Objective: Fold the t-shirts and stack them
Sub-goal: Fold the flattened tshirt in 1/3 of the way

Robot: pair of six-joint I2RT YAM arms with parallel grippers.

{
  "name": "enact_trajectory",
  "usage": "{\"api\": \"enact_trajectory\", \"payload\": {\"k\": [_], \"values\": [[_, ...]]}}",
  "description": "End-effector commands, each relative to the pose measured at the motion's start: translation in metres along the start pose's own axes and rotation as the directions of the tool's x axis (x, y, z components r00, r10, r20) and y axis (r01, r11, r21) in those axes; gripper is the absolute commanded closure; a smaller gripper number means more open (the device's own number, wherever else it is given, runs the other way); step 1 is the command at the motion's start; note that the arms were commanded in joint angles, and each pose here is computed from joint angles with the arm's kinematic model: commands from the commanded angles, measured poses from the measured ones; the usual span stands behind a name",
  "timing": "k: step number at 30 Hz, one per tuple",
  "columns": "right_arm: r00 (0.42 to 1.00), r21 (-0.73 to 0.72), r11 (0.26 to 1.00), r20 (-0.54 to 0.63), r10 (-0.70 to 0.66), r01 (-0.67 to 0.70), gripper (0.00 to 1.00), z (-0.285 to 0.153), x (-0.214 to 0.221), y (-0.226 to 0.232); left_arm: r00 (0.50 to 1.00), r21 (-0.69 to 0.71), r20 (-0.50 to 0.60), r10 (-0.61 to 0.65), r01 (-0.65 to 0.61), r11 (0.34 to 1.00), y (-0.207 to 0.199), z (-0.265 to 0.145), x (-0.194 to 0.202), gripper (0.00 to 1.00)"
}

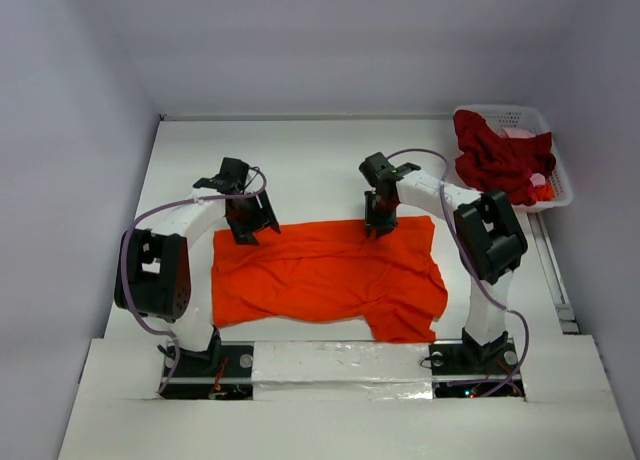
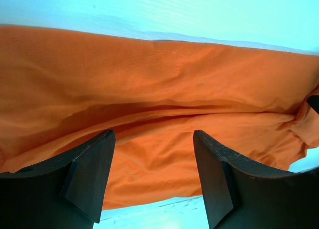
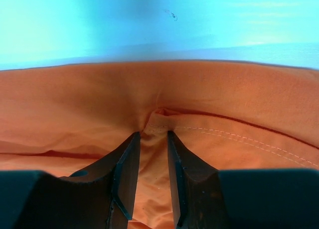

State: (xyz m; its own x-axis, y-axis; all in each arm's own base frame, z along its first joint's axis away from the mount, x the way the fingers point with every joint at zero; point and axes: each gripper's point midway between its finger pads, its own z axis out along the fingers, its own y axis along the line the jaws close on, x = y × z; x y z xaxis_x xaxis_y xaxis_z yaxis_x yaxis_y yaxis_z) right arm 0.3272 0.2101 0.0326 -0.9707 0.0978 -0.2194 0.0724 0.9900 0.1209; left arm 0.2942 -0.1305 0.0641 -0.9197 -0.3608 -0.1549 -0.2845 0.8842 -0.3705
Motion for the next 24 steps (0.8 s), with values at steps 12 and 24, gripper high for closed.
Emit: {"api": "enact_trajectory", "payload": {"k": [12, 24], "values": [[1.000, -0.003, 1.000, 0.020, 0.011, -0.011, 1.00, 0.005, 0.002, 0.000, 0.999, 0.009, 0.026, 0.023, -0.023, 1.000, -0.009, -0.011, -0.011, 0.39], [0.989, -0.050, 0.998, 0.140, 0.039, -0.033, 1.00, -0.059, -0.018, 0.005, 0.999, -0.014, 0.038, 0.036, -0.036, 0.999, -0.008, -0.013, -0.011, 0.39]]}}
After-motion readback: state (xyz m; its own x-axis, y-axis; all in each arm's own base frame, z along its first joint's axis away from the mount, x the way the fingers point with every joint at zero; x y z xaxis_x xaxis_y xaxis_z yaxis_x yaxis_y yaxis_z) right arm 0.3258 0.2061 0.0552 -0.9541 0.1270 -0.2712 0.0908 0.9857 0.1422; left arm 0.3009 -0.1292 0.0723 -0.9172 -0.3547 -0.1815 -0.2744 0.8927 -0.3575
